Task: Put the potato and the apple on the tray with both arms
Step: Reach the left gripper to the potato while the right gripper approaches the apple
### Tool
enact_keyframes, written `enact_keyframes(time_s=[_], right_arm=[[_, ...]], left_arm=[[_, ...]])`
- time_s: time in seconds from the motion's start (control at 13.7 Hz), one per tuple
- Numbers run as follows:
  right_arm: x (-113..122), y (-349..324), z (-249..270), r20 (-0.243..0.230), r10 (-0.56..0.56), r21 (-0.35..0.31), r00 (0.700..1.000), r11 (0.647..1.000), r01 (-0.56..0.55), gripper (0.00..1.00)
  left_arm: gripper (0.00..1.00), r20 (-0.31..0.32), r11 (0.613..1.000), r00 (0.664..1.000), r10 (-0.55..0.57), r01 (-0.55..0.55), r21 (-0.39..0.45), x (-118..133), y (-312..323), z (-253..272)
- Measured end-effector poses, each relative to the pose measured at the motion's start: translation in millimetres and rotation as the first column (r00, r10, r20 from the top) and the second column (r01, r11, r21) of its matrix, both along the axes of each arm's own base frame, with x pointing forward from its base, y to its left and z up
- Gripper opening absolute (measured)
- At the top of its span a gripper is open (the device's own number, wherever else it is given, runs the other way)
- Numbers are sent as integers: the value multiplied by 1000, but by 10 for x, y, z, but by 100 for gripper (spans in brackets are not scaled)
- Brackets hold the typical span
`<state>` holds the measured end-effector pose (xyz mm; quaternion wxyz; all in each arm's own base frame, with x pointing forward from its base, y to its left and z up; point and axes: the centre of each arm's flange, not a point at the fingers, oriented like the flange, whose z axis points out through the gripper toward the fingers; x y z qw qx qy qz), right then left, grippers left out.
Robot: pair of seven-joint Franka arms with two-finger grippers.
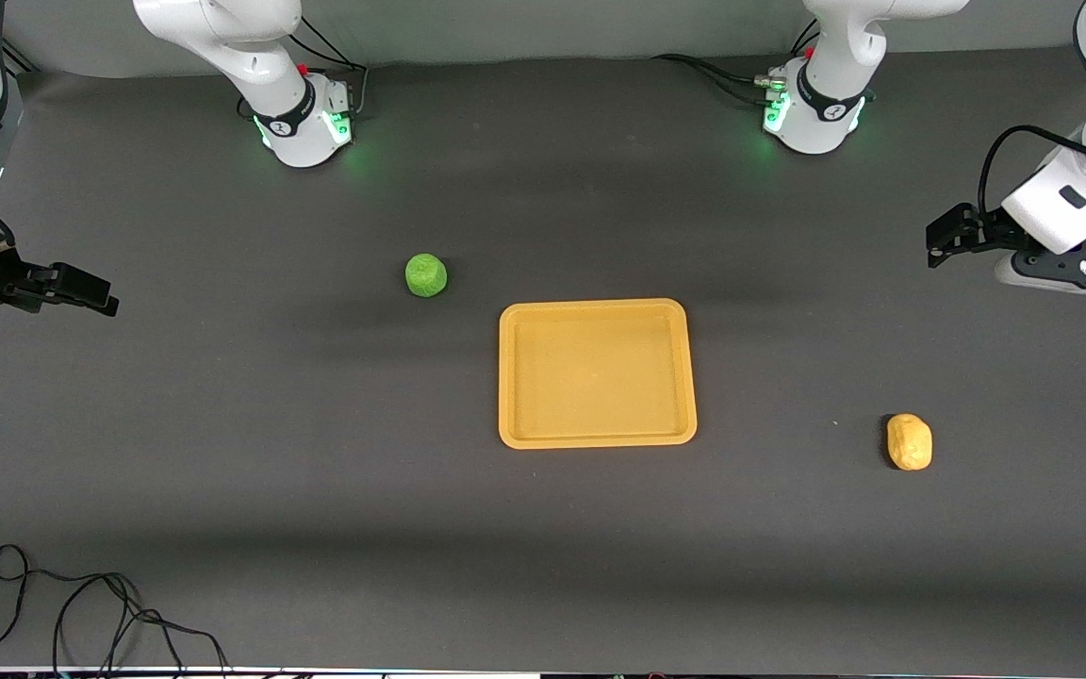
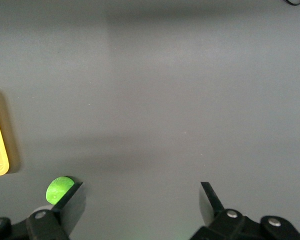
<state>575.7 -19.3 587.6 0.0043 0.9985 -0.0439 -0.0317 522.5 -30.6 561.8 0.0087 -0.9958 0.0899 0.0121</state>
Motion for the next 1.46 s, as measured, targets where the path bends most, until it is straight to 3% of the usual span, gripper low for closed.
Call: enact_keyframes(time_s=[0.51,0.88,1.02,1.24,1.46], right_arm=[[1,-6,6,1,-1,0,1000,1000,1,100],[1,148,-23,-7,26,8,1000,1000,-26,100],[-39,547,-75,-20,88,26,996,996,-88,100],[-275,1293,-150,-42,107,44,993,993,-106,100],[-580,1922,-299,-29,71,50,997,996,-69,100]], left_arm=[[100,12,1000,1000,7,-7,0,137,33,-196],[100,-30,1000,999,-23,23,4,585,317,-1223],[100,-6,999,999,-48,48,3,791,541,-1680],[100,25,998,997,-70,70,6,1054,719,-2453],[100,-25,995,994,-102,102,-2,1193,877,-3134]])
